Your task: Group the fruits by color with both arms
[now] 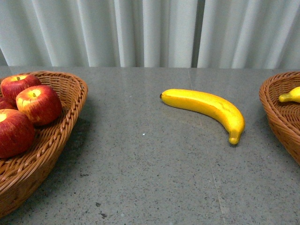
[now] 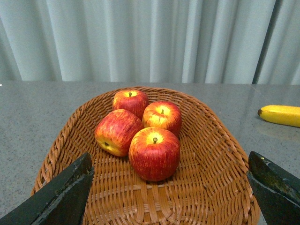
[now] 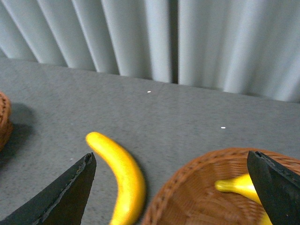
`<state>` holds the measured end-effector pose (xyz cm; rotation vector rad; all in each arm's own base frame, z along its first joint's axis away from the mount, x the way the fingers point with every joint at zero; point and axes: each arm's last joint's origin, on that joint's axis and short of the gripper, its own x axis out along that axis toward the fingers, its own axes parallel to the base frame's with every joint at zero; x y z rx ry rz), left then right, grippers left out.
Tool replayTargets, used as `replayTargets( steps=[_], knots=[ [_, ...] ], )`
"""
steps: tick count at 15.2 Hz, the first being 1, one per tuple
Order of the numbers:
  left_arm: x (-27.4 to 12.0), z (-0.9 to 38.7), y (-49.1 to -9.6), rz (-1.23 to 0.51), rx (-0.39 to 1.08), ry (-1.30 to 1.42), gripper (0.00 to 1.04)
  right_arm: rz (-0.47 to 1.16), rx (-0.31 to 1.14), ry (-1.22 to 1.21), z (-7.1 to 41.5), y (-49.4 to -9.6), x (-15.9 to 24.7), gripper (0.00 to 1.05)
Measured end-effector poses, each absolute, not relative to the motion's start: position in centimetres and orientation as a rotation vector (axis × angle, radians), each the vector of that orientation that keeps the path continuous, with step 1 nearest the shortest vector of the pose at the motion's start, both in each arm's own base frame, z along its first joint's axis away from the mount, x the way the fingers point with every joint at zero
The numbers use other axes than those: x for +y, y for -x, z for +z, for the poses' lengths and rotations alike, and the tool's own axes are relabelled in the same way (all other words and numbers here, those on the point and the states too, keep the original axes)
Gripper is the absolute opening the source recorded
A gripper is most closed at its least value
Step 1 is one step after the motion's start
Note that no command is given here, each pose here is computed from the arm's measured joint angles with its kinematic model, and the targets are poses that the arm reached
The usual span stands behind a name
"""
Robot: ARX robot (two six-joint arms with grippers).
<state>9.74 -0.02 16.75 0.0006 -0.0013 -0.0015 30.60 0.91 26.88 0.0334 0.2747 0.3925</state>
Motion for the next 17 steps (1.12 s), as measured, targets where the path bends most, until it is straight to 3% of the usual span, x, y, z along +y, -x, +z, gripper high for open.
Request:
replayTargets(
  steps=[5,7,12,17],
  knots=[
    [0.0,16.8,-9.7,-0.001,-0.001,-0.001,0.98,0.657,0.379,0.051,24.5,-36.0,13.2,0.98],
    [0.0,16.7,-9.7,-0.002,-0.001,-0.001,0.98,0.704,0.452,0.124,22.2,-37.3,15.6,0.98],
    [0.0,16.8,-9.7,-0.002,-0.001,-0.001,0.98,0.658,0.517,0.241,20.5,-40.7,16.3,0.98],
    [0.0,16.7,-9.7,-0.001,-0.001,-0.001,0.98,0.601,0.694,0.300,17.9,-43.0,13.7,0.98]
  ],
)
